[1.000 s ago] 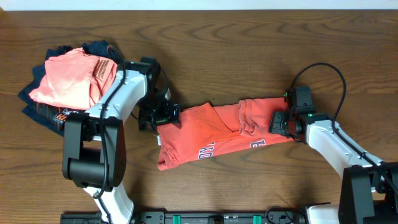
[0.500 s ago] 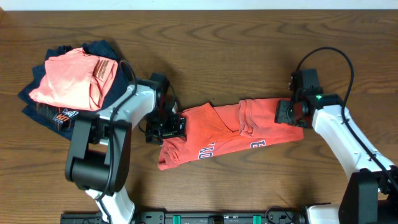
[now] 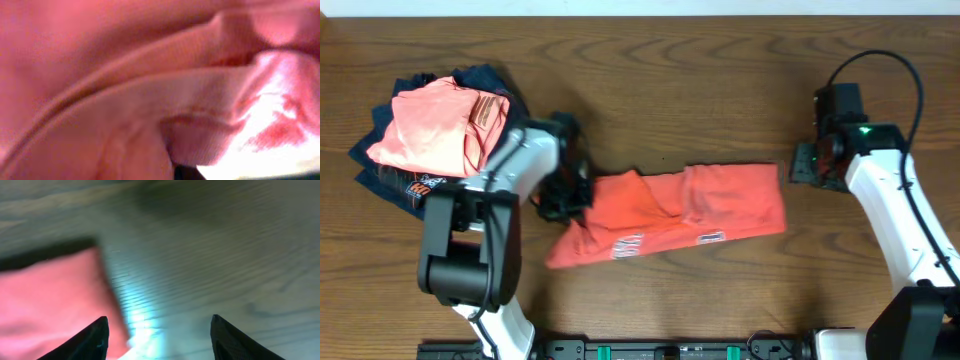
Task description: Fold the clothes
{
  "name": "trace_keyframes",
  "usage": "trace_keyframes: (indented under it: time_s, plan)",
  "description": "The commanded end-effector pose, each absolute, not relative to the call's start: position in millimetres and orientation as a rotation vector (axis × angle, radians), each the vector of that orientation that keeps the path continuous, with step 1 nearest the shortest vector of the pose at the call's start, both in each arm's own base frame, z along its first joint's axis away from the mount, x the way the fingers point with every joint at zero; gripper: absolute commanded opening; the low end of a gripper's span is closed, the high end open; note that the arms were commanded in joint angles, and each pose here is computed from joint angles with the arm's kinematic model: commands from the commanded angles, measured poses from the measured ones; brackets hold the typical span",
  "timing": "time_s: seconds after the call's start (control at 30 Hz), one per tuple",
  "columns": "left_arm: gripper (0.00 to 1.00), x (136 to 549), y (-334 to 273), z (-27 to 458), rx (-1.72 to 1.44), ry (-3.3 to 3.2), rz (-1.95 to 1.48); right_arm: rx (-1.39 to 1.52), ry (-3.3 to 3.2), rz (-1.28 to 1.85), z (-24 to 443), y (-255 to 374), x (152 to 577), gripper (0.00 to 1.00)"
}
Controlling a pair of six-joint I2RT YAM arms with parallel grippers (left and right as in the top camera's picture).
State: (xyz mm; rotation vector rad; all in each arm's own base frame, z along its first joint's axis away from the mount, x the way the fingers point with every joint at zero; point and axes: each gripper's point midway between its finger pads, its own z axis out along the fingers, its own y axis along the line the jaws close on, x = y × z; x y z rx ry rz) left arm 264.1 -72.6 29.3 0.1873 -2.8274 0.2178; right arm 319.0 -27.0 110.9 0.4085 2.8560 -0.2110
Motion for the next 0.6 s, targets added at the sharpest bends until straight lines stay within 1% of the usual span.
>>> trace_keyframes:
  time_s: [0.0,0.07,0.13,0.3,0.4,0.57]
  plan:
    - [0.06,298.8,-24.9,58.5,0.289,-2.923,0.03,0.463,2.842,-0.275,117.4,-53.4,318.2,0.64]
    - [0.07,306.6,-16.1,78.1,0.342,-2.929,0.043,0.496,2.851,-0.283,116.8,-62.0,313.8,0.64]
    - [0.06,310.5,-20.0,97.8,0.379,-2.924,0.092,0.492,2.863,-0.291,116.3,-68.0,310.6,0.64]
    - [0.06,310.0,-76.1,136.9,0.272,-2.9,0.335,0.517,2.871,-0.282,115.6,-75.9,307.0,0.64]
    - [0.06,305.9,-113.1,141.5,0.136,-2.918,0.346,0.52,2.875,-0.256,115.0,-74.0,307.2,0.64]
    - [0.06,294.5,-184.6,135.6,-0.169,-2.97,0.354,0.517,2.881,-0.236,114.4,-71.3,306.7,0.64]
